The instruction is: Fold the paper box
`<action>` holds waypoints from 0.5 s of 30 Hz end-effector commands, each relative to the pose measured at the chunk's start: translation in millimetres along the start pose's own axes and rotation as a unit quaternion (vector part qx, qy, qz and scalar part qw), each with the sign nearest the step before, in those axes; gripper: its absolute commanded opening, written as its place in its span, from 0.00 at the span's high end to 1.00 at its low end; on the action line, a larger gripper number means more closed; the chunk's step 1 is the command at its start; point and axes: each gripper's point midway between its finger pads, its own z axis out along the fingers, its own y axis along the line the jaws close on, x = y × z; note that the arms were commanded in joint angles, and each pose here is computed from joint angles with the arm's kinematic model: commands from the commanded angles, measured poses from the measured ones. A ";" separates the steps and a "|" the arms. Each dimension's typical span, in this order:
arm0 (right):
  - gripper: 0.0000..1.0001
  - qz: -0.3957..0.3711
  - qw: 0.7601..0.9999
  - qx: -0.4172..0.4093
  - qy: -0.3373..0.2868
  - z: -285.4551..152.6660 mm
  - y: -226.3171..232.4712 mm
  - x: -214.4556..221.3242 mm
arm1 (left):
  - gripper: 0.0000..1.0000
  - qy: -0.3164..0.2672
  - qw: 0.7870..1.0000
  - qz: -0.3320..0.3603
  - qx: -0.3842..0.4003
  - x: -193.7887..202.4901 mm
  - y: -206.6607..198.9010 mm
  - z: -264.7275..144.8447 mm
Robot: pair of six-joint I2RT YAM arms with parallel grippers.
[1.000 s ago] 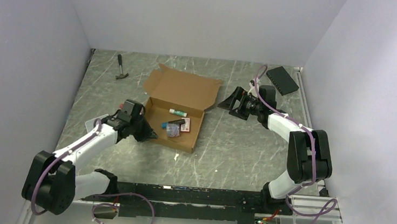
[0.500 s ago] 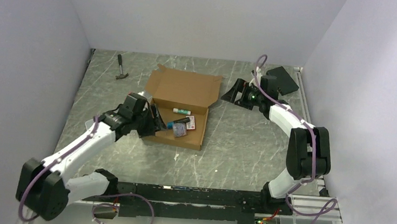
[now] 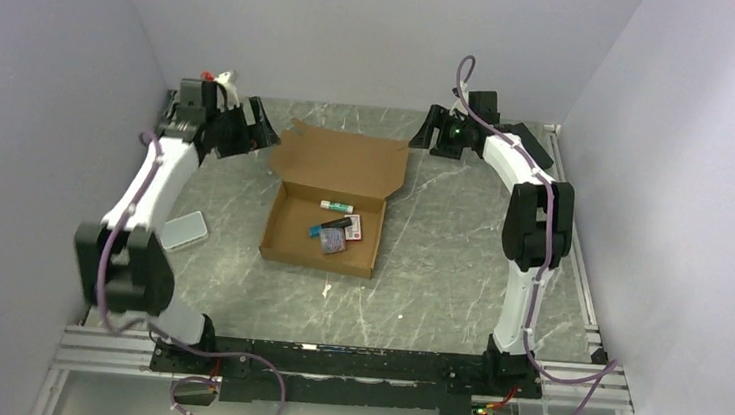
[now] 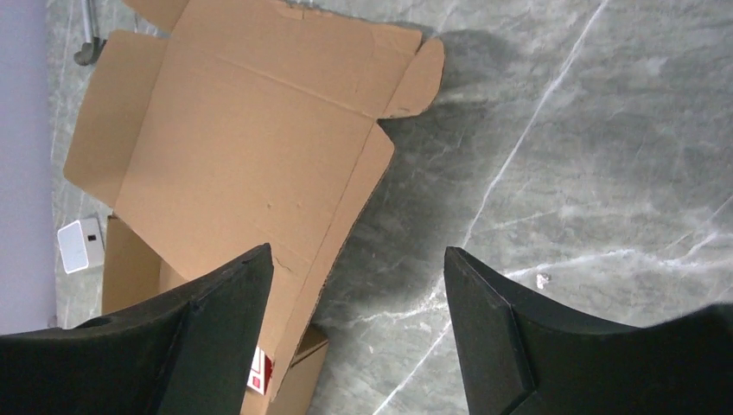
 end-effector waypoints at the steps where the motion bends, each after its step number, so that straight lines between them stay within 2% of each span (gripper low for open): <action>1: 0.27 0.018 0.999 0.001 0.031 -4.9 8.5 6.8 | 0.08 0.065 0.998 0.014 0.010 -8.7 20.9 48.6; 6: 0.28 0.021 0.999 -0.016 0.044 2.1 15.8 4.4 | 0.09 0.103 0.995 -0.002 0.008 -20.9 50.7 95.8; 9: 0.30 0.032 0.997 -0.034 0.061 11.2 18.7 6.7 | 0.12 0.100 0.995 -0.017 0.025 -34.4 59.6 114.3; 15: 0.37 0.052 0.995 -0.040 0.072 31.9 16.2 5.6 | 0.21 0.125 0.987 -0.054 0.084 -31.7 59.7 149.6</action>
